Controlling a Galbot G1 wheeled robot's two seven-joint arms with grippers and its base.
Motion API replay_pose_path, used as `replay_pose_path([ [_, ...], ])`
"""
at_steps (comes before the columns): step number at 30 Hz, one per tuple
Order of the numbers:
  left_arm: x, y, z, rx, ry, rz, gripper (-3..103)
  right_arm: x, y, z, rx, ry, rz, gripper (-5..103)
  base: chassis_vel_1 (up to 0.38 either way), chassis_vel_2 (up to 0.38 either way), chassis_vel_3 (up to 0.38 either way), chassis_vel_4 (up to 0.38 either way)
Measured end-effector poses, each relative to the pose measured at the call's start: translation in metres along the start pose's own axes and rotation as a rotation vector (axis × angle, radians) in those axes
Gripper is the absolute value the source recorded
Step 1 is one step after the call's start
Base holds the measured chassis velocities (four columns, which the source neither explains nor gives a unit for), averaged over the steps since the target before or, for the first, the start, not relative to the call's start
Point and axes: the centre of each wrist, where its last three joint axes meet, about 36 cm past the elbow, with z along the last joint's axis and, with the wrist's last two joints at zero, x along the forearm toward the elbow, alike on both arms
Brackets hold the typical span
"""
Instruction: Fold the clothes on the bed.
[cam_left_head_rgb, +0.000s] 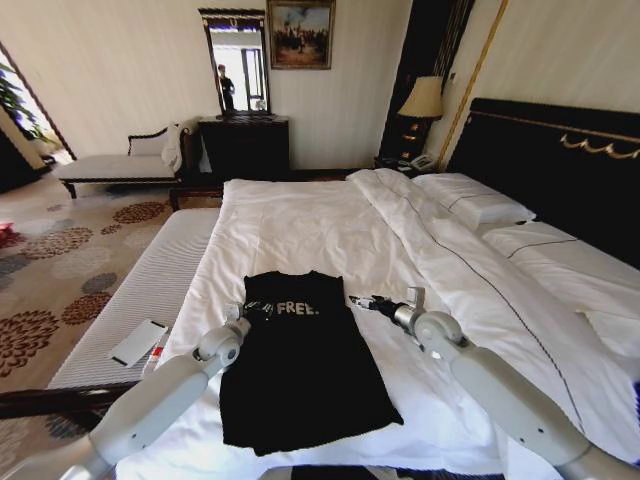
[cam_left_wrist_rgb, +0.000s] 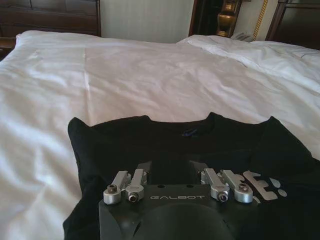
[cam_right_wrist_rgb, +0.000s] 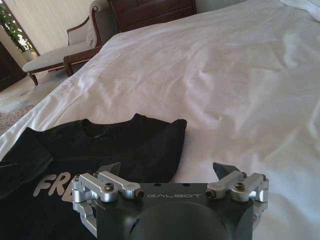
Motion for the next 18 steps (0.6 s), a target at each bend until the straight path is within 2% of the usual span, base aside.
replay_pose_path([
  [4,0.012,0.010,0.001,-0.002,-0.013,-0.033,66,0.001,0.000,-0.001,0.001,-0.002,0.000,100,0.000,0.000,0.000,0.000],
  [6,0.016,0.013,0.003,-0.003,-0.013,-0.042,66,0.001,0.000,-0.002,0.003,-0.004,0.001,100,0.000,0.000,0.000,0.000],
  [8,0.026,0.019,0.007,-0.003,-0.016,-0.061,76,0.003,0.001,-0.003,0.010,-0.012,0.008,100,0.000,0.000,0.000,0.000],
  [9,0.026,0.019,0.007,-0.003,-0.016,-0.061,76,0.003,0.001,-0.003,0.010,-0.012,0.008,100,0.000,0.000,0.000,0.000],
  [12,0.041,0.022,0.012,0.003,-0.020,-0.076,92,0.009,0.000,-0.003,0.021,-0.043,0.012,100,0.000,0.000,0.000,0.000],
  [13,0.041,0.022,0.012,0.003,-0.020,-0.076,92,0.009,0.000,-0.003,0.021,-0.043,0.012,100,0.000,0.000,0.000,0.000],
  [15,0.050,0.023,0.014,0.002,-0.033,-0.082,99,0.015,-0.001,-0.001,0.026,-0.060,0.015,100,0.000,0.000,0.000,0.000],
  [18,0.056,0.028,0.015,-0.009,-0.050,-0.086,100,0.023,-0.003,0.000,0.038,-0.067,0.024,100,0.000,0.000,0.000,0.000],
])
